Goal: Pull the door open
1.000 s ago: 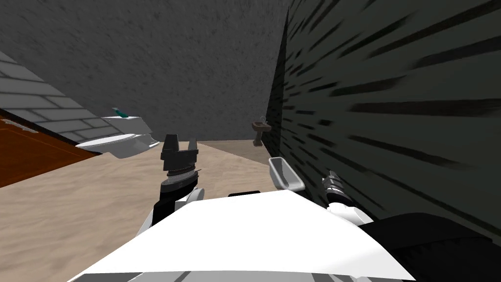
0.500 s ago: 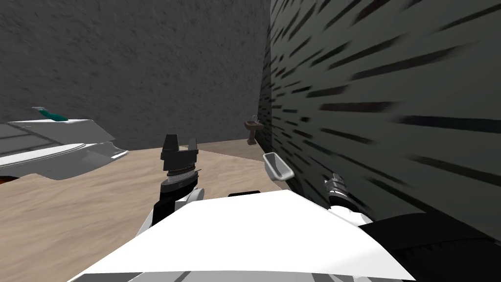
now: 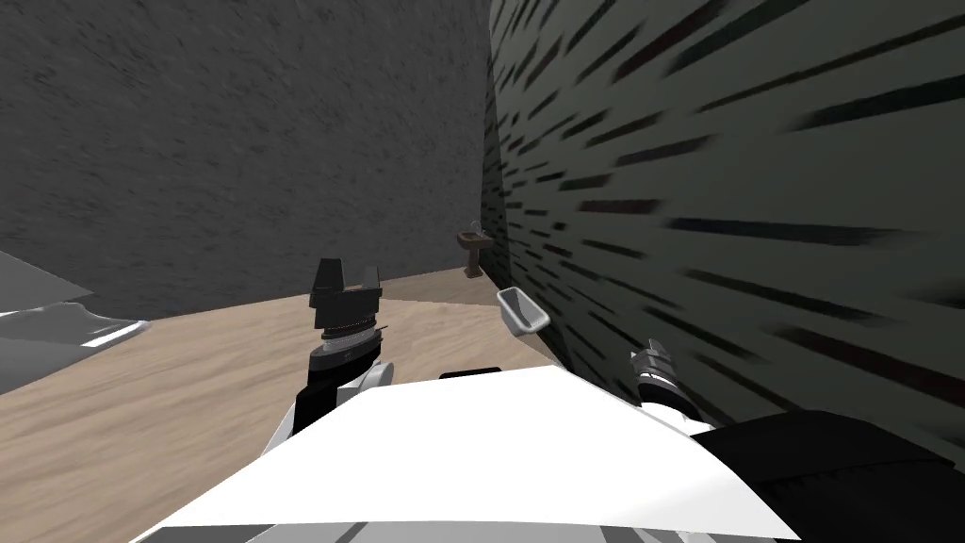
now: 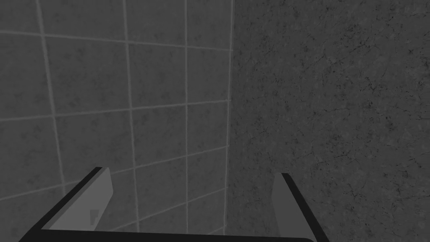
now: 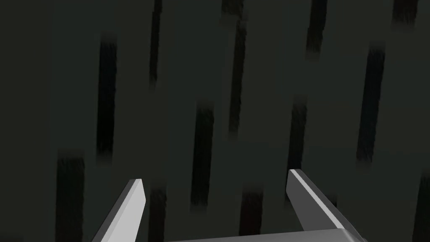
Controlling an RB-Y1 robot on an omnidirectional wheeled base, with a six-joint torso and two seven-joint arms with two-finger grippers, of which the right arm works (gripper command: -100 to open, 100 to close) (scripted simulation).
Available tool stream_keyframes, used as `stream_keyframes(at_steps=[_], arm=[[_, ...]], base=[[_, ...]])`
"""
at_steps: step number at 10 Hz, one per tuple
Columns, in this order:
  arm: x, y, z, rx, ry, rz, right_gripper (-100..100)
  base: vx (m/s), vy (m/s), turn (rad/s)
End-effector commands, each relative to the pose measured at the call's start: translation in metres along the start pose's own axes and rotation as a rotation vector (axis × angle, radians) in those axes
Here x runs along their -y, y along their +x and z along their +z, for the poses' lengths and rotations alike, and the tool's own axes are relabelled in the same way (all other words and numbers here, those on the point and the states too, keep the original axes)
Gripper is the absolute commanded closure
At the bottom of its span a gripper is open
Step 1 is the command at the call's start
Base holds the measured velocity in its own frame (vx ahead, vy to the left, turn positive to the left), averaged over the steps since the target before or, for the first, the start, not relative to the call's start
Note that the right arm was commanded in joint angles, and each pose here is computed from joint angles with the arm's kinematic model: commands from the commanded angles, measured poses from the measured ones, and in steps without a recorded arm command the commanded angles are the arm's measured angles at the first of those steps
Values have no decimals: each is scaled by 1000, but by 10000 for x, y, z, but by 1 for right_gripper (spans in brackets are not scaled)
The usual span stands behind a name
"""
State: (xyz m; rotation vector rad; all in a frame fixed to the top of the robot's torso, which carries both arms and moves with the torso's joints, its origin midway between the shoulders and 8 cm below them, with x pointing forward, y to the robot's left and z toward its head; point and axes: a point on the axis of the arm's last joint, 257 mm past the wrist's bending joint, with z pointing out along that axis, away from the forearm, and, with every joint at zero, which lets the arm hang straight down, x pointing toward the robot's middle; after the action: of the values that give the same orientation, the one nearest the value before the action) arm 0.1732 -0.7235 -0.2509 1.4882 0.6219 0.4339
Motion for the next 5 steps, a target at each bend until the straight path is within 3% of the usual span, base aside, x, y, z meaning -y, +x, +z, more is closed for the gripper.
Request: stream_keyframes(at_steps=[1, 5], arm=[[25, -61, -18, 13, -5, 6, -100], [77, -198, -75, 43, -15, 21, -100]], base=[[-72, 39, -337], [-95, 33, -294]])
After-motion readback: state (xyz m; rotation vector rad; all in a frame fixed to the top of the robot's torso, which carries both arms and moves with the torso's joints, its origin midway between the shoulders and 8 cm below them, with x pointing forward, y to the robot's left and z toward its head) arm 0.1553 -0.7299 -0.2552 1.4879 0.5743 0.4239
